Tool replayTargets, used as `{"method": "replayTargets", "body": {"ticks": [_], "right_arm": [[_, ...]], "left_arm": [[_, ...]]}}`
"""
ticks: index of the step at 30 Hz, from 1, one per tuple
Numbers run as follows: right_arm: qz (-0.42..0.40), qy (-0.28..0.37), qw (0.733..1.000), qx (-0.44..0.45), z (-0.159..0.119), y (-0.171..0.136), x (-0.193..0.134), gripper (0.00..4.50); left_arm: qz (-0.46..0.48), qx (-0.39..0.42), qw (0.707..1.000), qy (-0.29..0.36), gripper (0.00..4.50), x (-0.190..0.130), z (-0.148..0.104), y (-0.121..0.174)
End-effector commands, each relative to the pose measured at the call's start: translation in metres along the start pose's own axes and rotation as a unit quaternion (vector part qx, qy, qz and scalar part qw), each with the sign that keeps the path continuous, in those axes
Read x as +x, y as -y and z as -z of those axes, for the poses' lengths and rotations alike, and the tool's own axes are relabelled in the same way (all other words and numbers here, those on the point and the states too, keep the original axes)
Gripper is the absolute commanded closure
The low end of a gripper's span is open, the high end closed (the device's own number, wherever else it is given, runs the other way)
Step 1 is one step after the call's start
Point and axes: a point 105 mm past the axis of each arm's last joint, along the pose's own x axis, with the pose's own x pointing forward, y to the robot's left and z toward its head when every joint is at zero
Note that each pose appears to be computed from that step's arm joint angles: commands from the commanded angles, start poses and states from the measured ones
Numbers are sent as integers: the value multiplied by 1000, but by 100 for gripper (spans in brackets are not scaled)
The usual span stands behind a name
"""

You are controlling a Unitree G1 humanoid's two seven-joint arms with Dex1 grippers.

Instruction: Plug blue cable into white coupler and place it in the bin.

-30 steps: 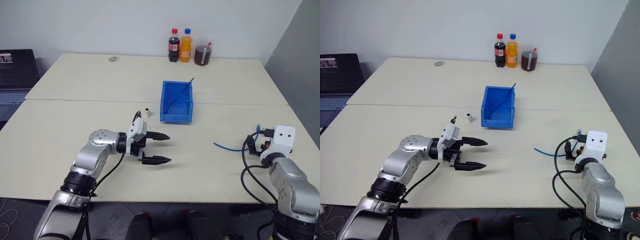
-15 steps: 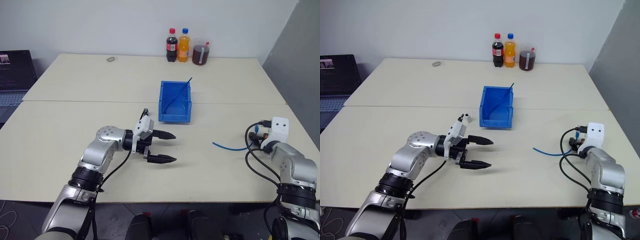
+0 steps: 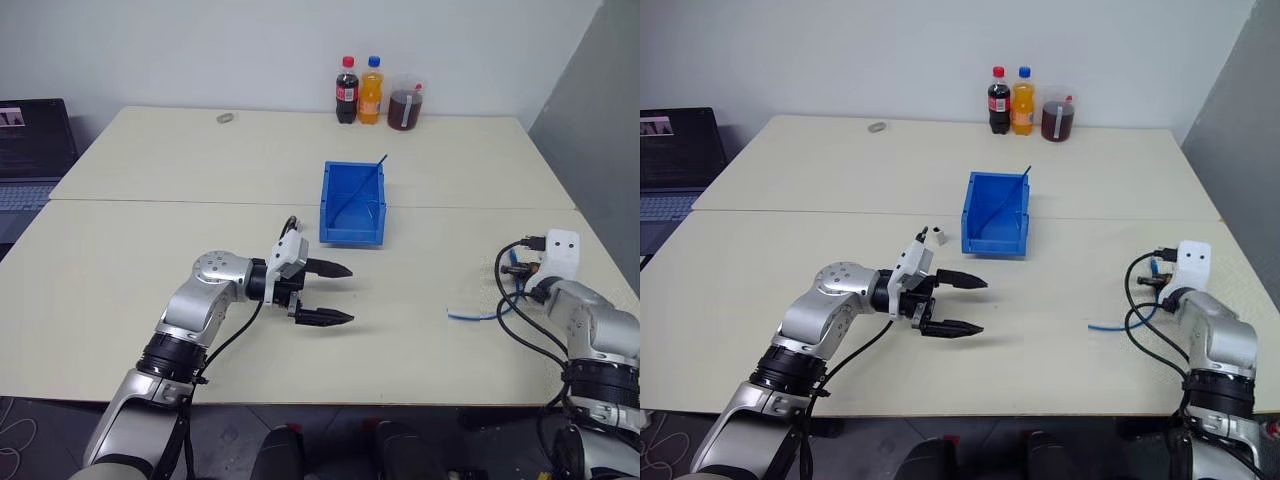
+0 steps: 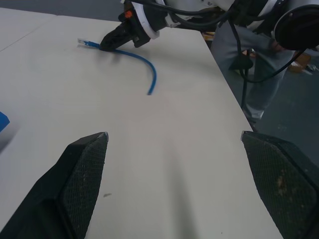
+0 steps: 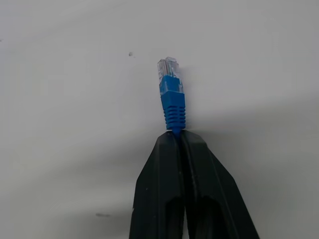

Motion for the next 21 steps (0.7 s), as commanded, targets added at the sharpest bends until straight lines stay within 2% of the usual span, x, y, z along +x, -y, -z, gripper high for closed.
{"method": "replayTargets", "body": {"ticks": [1,4,8,9,12,13,16,21], "right_arm": [[-179,65,973,-129,-45,-51,-29,444],[-296,72,926,-222,-53,-93,-52,444],[-434,71,823,-360,-39,-151,-77,444],[-447,73,808,-378,-36,-157,-79,444],[-529,90,710,-457,-18,-220,-80,444],[-542,96,685,-477,-14,-237,-78,444],[-547,115,659,-503,-13,-263,-68,444],[-569,124,600,-548,0,-311,-58,444]], "left_arm": [[-15,34,999,-7,0,-8,-10,1],[-39,28,999,-17,0,-19,-6,0],[-73,8,996,-45,0,-42,7,4],[-78,5,996,-48,0,-45,9,4],[-129,-26,988,-83,0,-76,25,9],[-141,-33,985,-94,0,-85,30,11],[-158,-44,980,-112,0,-96,37,16],[-182,-69,973,-127,0,-110,48,33]]}}
